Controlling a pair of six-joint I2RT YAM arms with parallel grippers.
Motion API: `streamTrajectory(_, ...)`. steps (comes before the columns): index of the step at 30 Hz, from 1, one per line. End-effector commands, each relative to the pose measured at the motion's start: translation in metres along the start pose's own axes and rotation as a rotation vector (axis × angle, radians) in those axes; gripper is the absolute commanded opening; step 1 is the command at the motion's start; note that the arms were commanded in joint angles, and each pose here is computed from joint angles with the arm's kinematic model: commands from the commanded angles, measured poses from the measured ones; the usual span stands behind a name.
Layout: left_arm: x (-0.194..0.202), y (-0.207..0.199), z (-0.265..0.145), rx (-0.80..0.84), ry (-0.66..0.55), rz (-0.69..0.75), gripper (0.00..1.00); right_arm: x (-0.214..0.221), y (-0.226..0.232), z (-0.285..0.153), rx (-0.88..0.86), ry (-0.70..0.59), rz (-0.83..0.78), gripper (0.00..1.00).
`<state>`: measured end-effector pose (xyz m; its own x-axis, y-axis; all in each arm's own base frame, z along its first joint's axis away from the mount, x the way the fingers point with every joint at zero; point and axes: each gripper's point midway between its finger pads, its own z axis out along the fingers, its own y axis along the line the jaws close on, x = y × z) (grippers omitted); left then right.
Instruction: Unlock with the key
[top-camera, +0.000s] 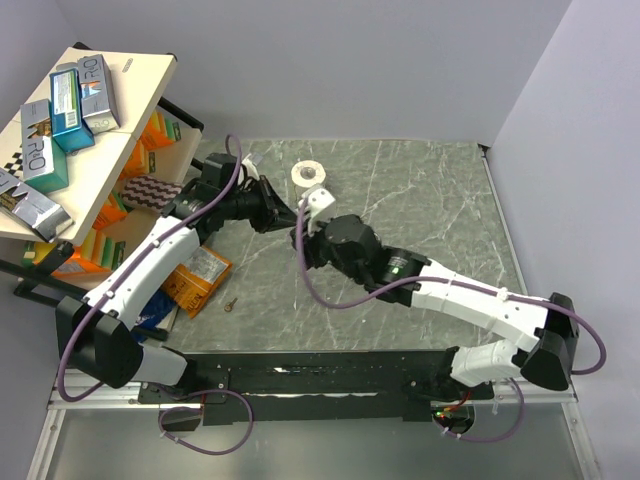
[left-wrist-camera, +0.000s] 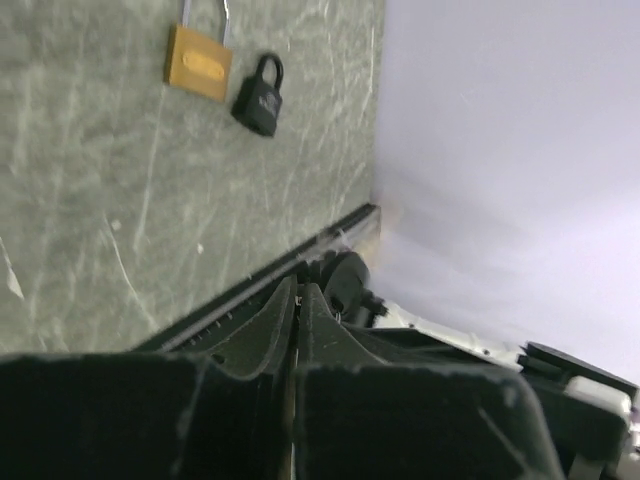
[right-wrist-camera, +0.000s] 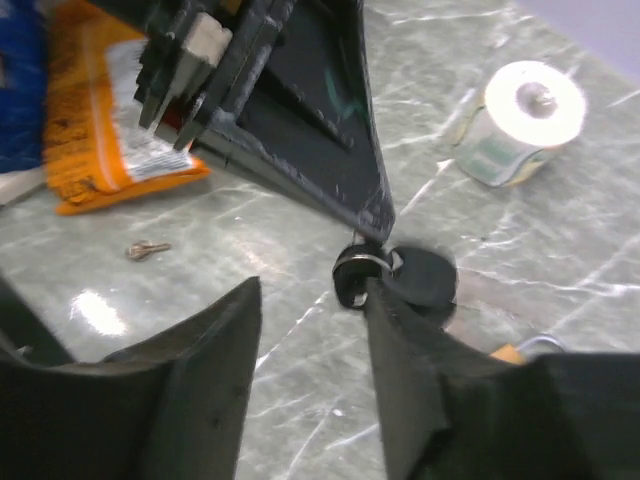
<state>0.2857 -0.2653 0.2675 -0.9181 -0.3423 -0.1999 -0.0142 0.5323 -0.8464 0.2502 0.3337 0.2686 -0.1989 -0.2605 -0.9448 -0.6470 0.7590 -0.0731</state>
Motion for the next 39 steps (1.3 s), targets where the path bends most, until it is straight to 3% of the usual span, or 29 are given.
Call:
streamTrajectory(1,-0.014,-0.016,-0.009,0.063,-0.096,0.145,0.01,-0.025,-0.018,-0.018,-0.082,-0.09,0.235,0.61)
streamTrajectory(4,-0.018,-0.021,-0.014,0.094,-0.131,0.236,0.01,-0.036,-0.035,-0.027,-0.168,-0.142,0.378,0.75)
streamTrajectory(8,-0.018,-0.042,-0.029,0.204,-0.207,0.396,0.01,-0.056,-0.048,-0.038,-0.293,-0.215,0.505,0.81)
streamTrajectory(17,0.018,-0.08,-0.065,0.508,-0.22,0.612,0.01,-0.069,-0.017,-0.032,-0.65,-0.151,0.653,0.78)
streamTrajectory(24,0.024,-0.079,-0.068,0.52,-0.211,0.617,0.01,-0.069,0.005,-0.035,-0.803,-0.111,0.674,0.7)
streamTrajectory(27,0.025,-0.08,-0.069,0.533,-0.207,0.615,0.01,-0.07,0.008,-0.04,-0.82,-0.122,0.675,0.62)
streamTrajectory(30,0.027,-0.079,-0.068,0.541,-0.2,0.61,0.01,-0.072,0.008,-0.045,-0.826,-0.146,0.676,0.41)
streamTrajectory(33,0.026,-0.077,-0.066,0.538,-0.199,0.599,0.01,-0.07,0.01,-0.046,-0.835,-0.136,0.686,0.1)
streamTrajectory(35,0.026,-0.078,-0.067,0.537,-0.204,0.595,0.01,-0.066,0.01,-0.045,-0.836,-0.125,0.693,0.0)
streamTrajectory(36,0.025,-0.078,-0.066,0.531,-0.205,0.59,0.01,-0.064,0.01,-0.046,-0.831,-0.123,0.697,0.0)
streamTrajectory(38,0.018,-0.077,-0.063,0.504,-0.225,0.579,0.13,-0.059,0.007,-0.043,-0.794,-0.115,0.713,0.0)
streamTrajectory(39,0.016,-0.072,-0.059,0.476,-0.22,0.564,0.26,-0.052,0.002,-0.041,-0.743,-0.096,0.713,0.0)
